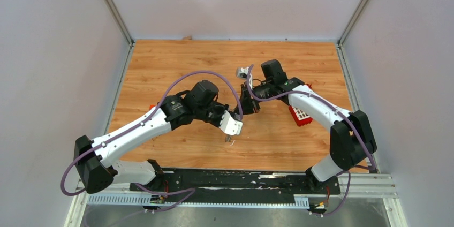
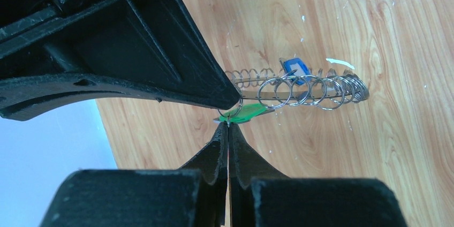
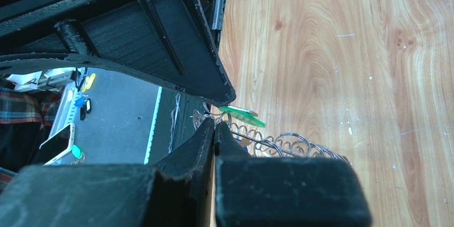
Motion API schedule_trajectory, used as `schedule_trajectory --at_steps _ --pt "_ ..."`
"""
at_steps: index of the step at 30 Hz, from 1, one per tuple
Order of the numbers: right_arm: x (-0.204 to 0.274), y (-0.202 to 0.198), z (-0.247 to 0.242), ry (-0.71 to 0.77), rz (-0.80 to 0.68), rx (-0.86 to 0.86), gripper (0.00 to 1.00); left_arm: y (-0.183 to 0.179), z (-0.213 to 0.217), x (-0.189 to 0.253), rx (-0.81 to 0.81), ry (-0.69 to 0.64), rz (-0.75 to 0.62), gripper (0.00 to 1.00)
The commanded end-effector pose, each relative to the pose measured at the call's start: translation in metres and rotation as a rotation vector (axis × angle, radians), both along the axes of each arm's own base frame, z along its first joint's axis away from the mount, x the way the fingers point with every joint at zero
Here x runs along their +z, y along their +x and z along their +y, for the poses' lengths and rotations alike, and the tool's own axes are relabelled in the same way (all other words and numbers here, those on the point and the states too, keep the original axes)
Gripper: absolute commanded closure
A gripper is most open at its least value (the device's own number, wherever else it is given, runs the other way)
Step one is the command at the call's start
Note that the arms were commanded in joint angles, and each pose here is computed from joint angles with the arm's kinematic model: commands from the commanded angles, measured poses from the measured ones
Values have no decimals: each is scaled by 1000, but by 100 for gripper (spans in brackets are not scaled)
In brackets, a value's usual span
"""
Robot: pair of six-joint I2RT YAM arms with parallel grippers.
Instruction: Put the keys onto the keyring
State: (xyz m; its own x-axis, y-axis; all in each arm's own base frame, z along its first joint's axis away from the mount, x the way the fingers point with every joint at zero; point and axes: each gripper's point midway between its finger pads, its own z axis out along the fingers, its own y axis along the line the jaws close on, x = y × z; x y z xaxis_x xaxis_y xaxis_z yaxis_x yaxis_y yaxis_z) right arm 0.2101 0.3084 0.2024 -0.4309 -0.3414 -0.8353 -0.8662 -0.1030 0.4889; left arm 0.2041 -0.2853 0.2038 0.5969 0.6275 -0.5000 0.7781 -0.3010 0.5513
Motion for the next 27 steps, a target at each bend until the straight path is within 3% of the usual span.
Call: schedule_trajectory --at_steps 1,27 --pt "25 -1 8 82 -62 64 100 -3 -6 23 -41 -63 -29 100" --pt "25 -4 8 88 -38 88 100 11 2 11 -28 2 -116 100"
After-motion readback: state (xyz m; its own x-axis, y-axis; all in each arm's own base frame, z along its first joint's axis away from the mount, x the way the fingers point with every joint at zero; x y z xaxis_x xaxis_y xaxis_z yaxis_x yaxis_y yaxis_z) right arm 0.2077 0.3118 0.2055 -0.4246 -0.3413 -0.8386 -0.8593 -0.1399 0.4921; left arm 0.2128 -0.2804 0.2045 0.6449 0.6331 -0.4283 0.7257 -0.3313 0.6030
